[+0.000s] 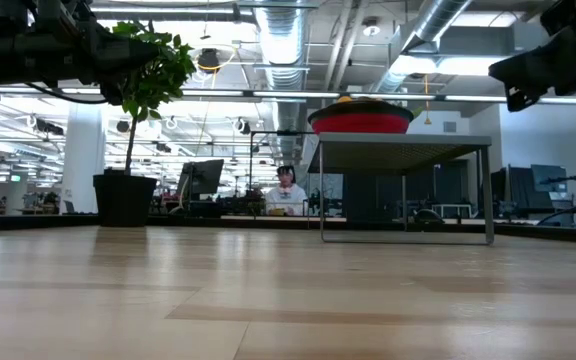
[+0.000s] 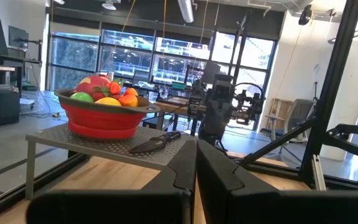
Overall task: Pick & Place Fruit
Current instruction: Return to Home Position
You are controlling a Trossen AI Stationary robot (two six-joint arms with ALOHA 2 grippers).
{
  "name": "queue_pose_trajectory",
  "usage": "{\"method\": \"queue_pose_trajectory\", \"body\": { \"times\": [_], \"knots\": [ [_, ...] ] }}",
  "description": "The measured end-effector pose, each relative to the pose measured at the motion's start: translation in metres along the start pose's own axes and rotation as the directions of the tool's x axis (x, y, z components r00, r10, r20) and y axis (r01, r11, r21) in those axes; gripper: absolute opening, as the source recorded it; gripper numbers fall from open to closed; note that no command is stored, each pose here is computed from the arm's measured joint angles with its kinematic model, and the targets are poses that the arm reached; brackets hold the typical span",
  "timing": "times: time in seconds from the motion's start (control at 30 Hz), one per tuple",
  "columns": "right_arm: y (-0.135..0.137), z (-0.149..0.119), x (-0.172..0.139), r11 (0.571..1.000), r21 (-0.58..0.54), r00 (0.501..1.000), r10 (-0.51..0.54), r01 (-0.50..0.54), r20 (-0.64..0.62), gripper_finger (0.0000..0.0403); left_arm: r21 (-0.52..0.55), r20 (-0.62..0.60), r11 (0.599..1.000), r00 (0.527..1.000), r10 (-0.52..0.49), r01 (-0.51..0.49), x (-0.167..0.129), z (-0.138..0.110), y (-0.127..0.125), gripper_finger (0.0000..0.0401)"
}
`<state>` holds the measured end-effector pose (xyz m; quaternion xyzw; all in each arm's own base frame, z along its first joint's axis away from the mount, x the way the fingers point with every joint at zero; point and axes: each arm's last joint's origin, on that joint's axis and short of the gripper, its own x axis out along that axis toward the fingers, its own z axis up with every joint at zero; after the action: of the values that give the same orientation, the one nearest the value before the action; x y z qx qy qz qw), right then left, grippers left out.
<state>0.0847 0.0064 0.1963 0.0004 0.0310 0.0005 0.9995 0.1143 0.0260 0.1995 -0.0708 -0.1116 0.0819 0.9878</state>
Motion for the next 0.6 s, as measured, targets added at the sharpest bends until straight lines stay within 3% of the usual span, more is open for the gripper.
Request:
{"method": "queue_pose_trajectory", "body": {
  "times": [0.17, 0.37, 0.6],
  "knots": [
    [-0.004, -0.002, 0.001, 0.999, 0.003, 0.999, -0.043, 0.043, -0.008, 0.0000, 0.000, 0.000, 1.000, 1.000, 0.000, 0.000, 0.000, 0.000, 0.000, 0.0005],
    [-0.006, -0.024, 0.010, 1.000, 0.008, 1.000, -0.021, 0.021, -0.009, 0.0000, 0.000, 0.001, 1.000, 1.000, 0.000, 0.000, 0.000, 0.000, 0.000, 0.0005],
    [-0.007, -0.024, 0.012, 1.000, 0.000, 1.000, 0.001, -0.001, 0.029, 0.0000, -0.019, 0.001, 1.000, 1.000, 0.000, 0.000, 0.000, 0.000, 0.000, 0.0005]
  ]
}}
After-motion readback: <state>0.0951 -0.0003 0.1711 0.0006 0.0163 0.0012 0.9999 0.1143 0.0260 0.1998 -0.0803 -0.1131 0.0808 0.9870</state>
